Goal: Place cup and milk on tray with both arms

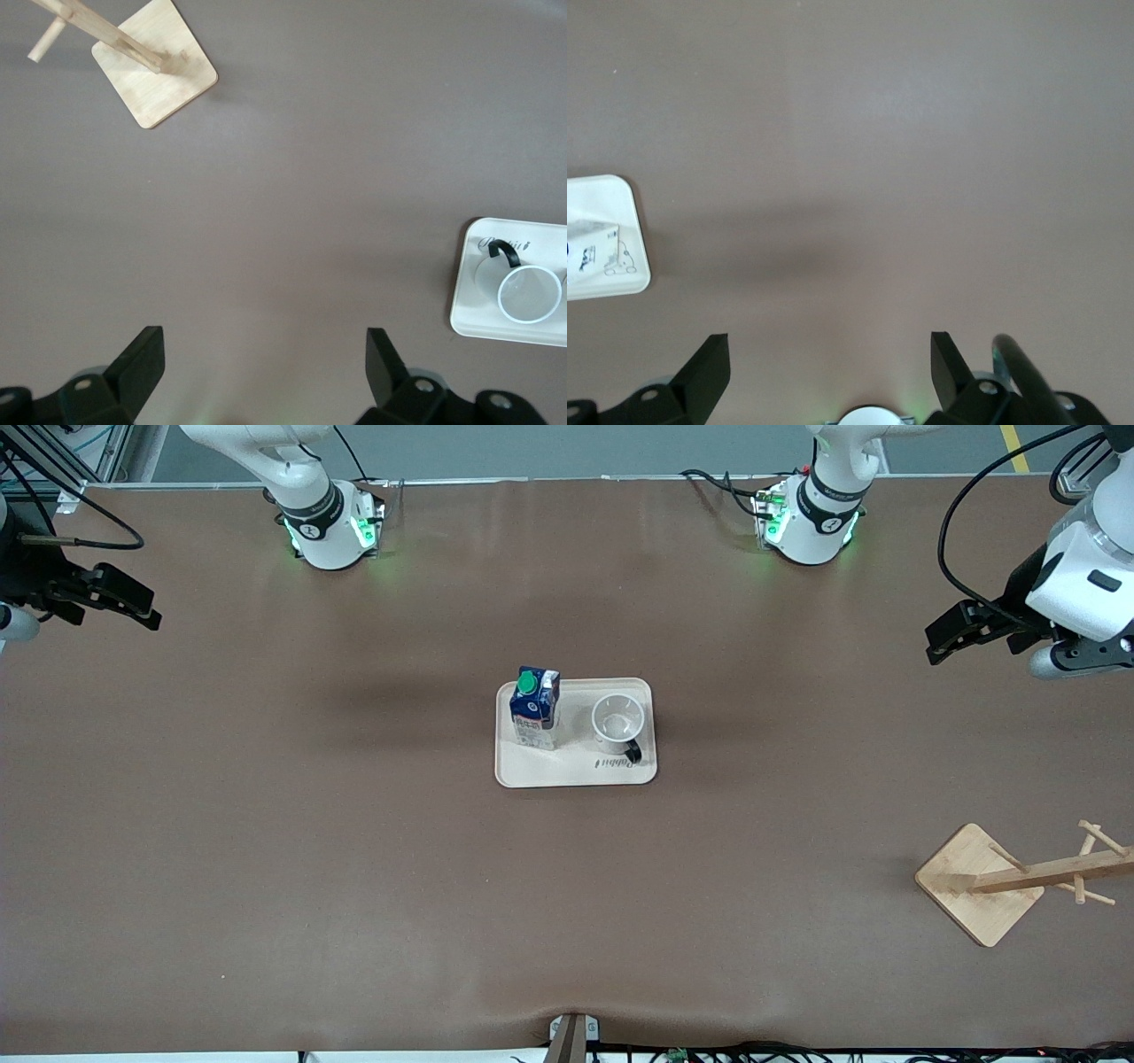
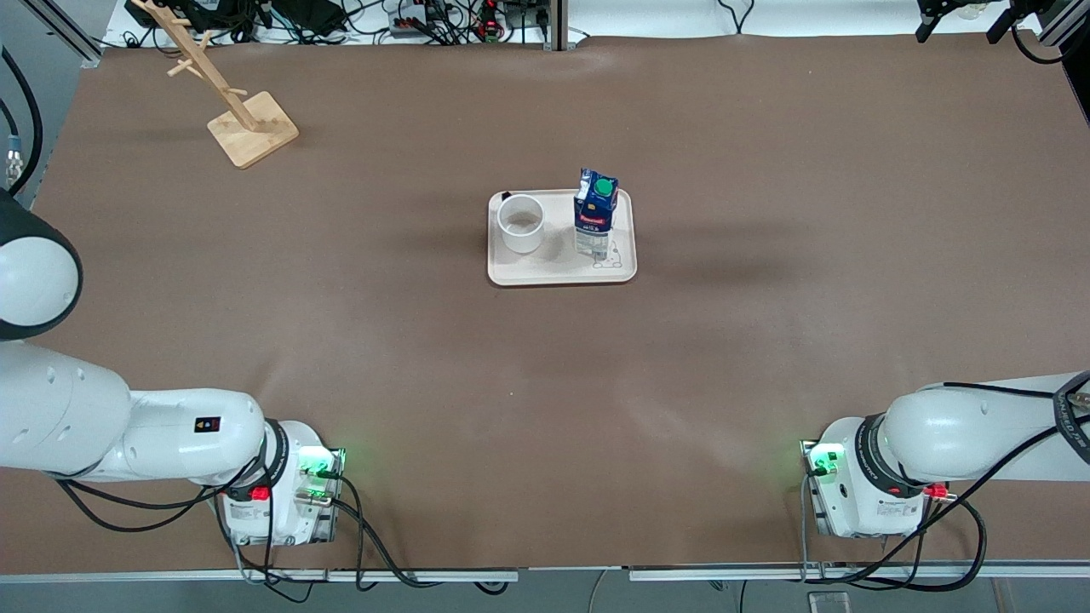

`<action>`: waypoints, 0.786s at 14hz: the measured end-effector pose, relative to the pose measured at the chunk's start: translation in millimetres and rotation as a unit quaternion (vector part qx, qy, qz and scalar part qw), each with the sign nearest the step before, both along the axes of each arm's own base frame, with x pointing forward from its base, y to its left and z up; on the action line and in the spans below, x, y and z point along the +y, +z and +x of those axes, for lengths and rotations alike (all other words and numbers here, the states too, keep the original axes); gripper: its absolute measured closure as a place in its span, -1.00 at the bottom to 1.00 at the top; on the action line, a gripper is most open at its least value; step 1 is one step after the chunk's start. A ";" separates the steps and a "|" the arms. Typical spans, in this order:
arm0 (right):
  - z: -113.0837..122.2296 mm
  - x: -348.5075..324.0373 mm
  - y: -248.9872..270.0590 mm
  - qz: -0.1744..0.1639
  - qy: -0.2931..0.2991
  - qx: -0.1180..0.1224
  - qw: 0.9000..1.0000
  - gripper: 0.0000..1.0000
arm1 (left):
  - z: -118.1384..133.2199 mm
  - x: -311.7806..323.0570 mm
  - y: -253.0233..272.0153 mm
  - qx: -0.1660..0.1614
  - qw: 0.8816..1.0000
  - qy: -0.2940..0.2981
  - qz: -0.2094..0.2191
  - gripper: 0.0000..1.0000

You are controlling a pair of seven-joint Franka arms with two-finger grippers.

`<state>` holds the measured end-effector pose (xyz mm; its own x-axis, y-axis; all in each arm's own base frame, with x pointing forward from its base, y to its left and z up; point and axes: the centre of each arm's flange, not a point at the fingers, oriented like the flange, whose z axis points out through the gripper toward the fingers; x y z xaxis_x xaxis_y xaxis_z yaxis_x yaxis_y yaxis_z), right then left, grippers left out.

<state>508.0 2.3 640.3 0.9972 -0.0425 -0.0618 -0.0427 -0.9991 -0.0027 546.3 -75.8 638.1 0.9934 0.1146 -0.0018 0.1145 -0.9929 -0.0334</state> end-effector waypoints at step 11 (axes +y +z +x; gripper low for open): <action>3.3 -26.2 -3.7 0.002 -0.008 0.002 1.000 -1.00 | -8.3 10.3 9.4 0.019 1.000 0.009 0.003 -1.00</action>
